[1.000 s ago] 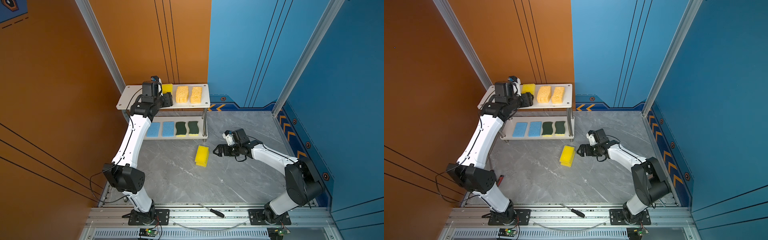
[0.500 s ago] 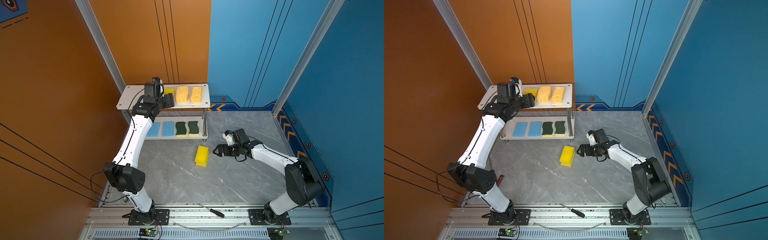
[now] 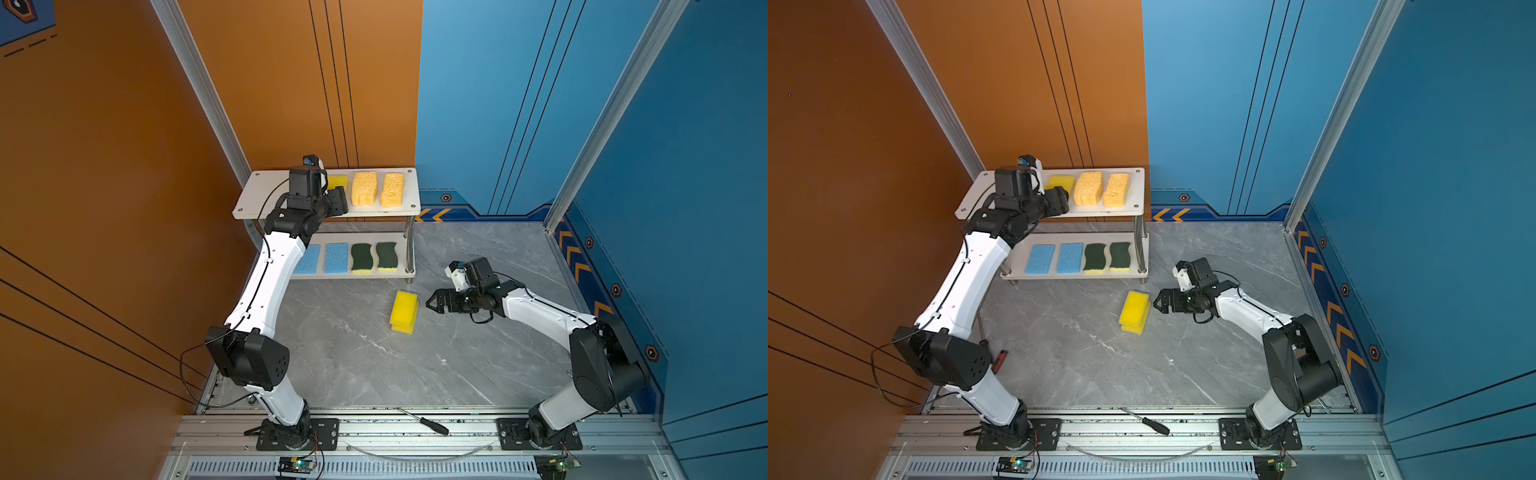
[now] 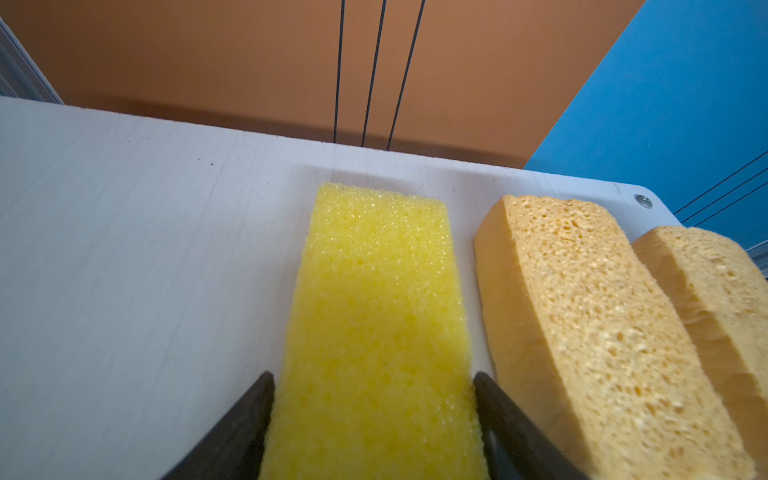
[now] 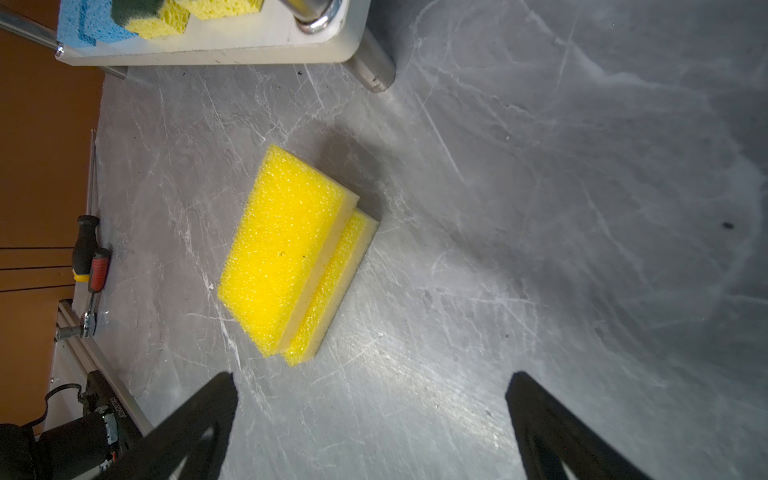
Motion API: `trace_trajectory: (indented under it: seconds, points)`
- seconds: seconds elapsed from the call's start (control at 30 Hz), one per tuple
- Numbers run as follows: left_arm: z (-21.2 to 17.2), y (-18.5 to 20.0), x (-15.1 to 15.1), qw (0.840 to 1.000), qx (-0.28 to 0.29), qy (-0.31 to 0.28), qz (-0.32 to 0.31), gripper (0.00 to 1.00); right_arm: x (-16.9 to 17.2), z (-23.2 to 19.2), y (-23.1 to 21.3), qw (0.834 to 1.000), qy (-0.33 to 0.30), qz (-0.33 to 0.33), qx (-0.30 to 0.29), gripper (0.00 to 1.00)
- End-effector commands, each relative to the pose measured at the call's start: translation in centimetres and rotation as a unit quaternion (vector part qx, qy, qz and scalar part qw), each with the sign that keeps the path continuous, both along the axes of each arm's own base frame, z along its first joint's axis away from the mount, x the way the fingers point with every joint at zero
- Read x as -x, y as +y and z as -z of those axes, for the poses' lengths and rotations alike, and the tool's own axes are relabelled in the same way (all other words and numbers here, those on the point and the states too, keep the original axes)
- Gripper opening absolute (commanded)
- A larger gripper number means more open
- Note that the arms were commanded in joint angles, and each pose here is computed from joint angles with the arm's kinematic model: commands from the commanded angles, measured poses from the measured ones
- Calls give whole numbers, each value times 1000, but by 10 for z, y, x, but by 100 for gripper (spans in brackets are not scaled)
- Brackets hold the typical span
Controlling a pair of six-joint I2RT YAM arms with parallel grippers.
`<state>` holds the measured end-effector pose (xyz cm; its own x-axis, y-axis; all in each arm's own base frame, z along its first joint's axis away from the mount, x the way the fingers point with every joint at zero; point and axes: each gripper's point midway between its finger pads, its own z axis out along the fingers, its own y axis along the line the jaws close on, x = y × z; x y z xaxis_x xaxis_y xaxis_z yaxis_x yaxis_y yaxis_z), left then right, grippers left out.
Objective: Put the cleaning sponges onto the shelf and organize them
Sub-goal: 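Lower the yellow sponge beside the orange sponges and open the left gripper, then withdraw the left gripper from the shelf down to the remaining yellow sponges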
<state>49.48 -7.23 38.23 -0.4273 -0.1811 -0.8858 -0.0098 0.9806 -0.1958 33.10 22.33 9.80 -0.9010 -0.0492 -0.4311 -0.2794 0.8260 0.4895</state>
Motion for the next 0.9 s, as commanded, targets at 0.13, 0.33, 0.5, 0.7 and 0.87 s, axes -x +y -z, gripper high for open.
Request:
trace_trajectory:
  seconds: [0.13,0.33,0.5,0.7,0.87]
  points:
    - [-4,-5,10,1000,13,0,5,83,5,-1,2,1000,1,-3,-7,100]
    - [-9,-4,16,1000,16,-7,4,93,6,-2,1,1000,-1,-4,-8,100]
    - [-24,1,29,1000,12,-24,-2,98,5,-5,1,1000,-3,-2,-8,100]
    - [-36,5,45,999,14,-38,-4,98,5,-4,3,1000,-1,-5,-11,100]
    - [-44,6,66,999,20,-49,4,98,5,-7,3,1000,-4,-4,-13,100]
